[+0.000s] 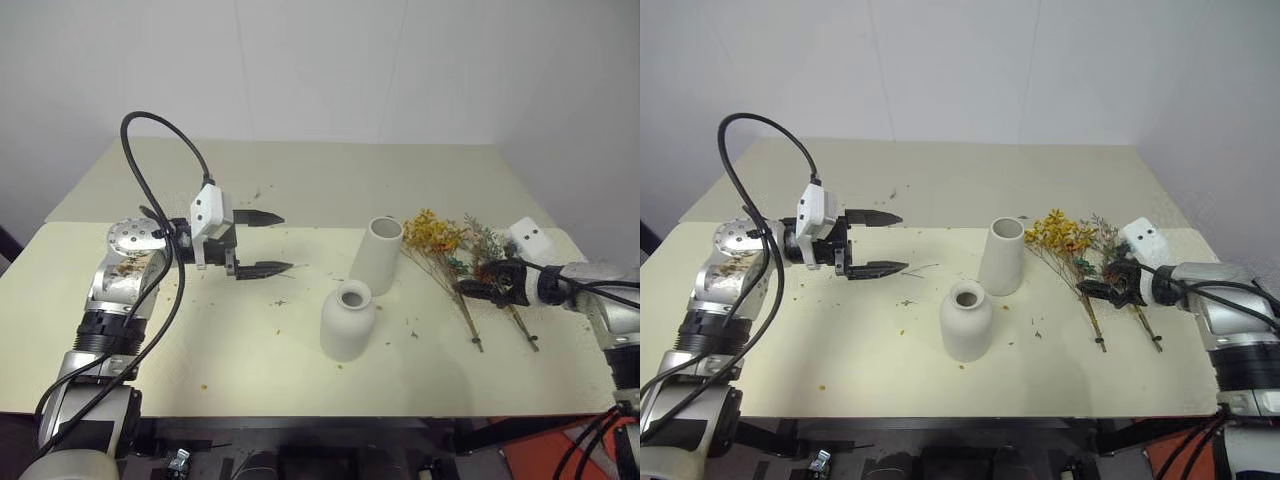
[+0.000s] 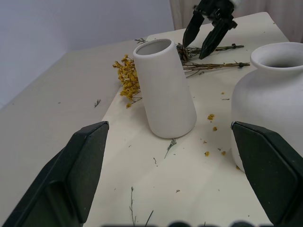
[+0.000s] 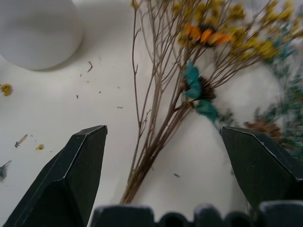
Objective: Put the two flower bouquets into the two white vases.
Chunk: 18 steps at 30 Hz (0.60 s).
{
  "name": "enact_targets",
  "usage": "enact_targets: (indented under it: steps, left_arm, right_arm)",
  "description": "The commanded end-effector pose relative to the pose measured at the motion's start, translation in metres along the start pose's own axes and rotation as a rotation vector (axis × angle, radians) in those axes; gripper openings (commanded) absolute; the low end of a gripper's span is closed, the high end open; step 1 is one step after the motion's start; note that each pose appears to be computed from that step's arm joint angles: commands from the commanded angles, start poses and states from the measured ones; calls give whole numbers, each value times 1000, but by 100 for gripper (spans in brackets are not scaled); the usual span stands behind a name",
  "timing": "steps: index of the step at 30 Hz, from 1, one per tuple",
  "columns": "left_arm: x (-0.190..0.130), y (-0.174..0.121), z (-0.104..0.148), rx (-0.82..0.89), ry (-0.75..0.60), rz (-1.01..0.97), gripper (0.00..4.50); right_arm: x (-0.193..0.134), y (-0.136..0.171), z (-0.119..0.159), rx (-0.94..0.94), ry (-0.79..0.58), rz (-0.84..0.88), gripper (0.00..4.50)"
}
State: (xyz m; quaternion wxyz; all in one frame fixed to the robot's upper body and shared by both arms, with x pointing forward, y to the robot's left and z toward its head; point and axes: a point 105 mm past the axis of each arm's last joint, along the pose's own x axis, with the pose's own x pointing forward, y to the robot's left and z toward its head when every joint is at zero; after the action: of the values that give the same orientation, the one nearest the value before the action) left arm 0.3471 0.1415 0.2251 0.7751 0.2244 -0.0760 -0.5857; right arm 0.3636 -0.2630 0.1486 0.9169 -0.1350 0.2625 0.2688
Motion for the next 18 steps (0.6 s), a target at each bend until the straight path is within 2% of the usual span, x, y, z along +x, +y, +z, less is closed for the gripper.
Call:
enact_targets:
  steps: [1,8,17,18]
  left_arm:
    - [-3,-1,7,47,-13,1,450]
    - [-6,-4,3,35,-10,21,450]
    - [-4,-7,3,44,2,12,450]
    - [-5,-7,2,44,5,14,450]
  right_arm:
    - [-1,-1,10,4,-3,8,446]
    - [10,8,8,46,25,40,446]
    - [30,0,5,83,63,15,446]
    - [31,0,5,74,71,16,429]
